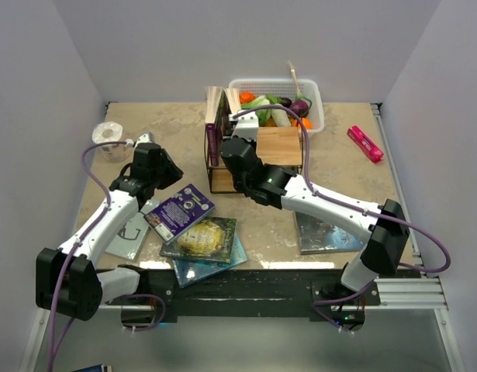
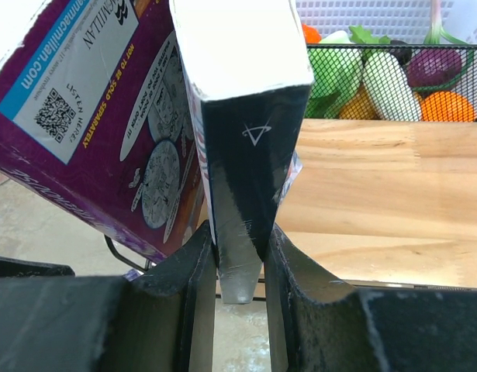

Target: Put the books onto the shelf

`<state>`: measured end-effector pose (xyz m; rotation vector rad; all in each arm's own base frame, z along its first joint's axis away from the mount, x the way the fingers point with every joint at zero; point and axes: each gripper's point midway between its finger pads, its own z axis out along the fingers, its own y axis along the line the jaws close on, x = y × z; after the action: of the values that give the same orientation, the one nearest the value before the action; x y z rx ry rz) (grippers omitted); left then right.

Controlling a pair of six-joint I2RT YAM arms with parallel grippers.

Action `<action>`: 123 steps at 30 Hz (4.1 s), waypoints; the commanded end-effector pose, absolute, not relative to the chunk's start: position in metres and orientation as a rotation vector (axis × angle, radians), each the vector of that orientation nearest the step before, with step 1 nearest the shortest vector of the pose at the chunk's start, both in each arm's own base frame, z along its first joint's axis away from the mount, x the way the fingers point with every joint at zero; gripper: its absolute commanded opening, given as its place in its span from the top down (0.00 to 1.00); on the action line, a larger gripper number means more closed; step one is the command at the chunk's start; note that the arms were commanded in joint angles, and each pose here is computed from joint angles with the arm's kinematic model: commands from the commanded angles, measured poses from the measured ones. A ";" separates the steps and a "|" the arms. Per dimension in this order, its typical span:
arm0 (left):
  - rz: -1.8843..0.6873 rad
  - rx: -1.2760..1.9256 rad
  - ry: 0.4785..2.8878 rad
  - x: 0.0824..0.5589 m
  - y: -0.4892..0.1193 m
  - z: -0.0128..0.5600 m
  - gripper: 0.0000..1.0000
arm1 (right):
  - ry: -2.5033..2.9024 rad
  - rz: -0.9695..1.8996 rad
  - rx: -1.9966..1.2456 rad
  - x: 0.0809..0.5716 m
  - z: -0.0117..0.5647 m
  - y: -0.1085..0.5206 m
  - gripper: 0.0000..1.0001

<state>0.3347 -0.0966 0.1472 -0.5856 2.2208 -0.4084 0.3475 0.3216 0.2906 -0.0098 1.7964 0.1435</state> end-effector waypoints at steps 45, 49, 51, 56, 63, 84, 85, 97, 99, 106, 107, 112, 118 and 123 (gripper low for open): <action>-0.526 -0.570 2.150 0.378 -0.116 0.187 0.60 | 1.917 0.386 0.123 0.337 0.305 0.267 1.00; -0.588 -0.559 2.136 0.393 -0.128 0.199 0.60 | 1.955 0.415 0.178 0.363 0.286 0.287 1.00; -0.605 -0.553 2.134 0.401 -0.132 0.201 0.60 | 1.941 0.431 0.224 0.374 0.290 0.291 1.00; -0.638 -0.535 2.144 0.414 -0.141 0.205 0.60 | 1.949 0.511 0.298 0.404 0.280 0.298 1.00; -0.683 -0.508 2.157 0.421 -0.151 0.204 0.60 | 1.950 0.608 0.292 0.422 0.275 0.311 1.00; -0.803 -0.476 2.133 0.429 -0.168 0.215 0.60 | 2.007 0.767 0.191 0.438 0.270 0.355 1.00; -0.809 -0.477 2.126 0.428 -0.169 0.218 0.60 | 1.991 0.750 0.229 0.438 0.276 0.347 1.00; -0.830 -0.475 2.082 0.427 -0.168 0.237 0.60 | 1.985 0.696 0.164 0.423 0.298 0.352 1.00; -0.831 -0.474 2.074 0.426 -0.168 0.241 0.60 | 1.937 0.711 0.175 0.418 0.314 0.348 1.00; -0.844 -0.459 2.018 0.430 -0.168 0.269 0.60 | 1.958 0.729 0.115 0.413 0.321 0.358 1.00; -0.848 -0.457 2.021 0.430 -0.169 0.269 0.60 | 1.957 0.732 0.116 0.413 0.322 0.359 1.00; -0.838 -0.455 2.025 0.428 -0.167 0.271 0.60 | 1.979 0.717 0.111 0.410 0.309 0.356 1.00; -0.861 -0.445 1.970 0.425 -0.167 0.294 0.60 | 2.035 0.694 0.094 0.411 0.287 0.356 1.00; -0.857 -0.443 1.887 0.418 -0.160 0.326 0.60 | 2.037 0.687 0.107 0.410 0.285 0.352 1.00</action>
<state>0.4224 -0.1652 0.2530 -0.4691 2.0695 -0.8081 0.4177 0.3490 0.2746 0.1335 2.0492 0.6451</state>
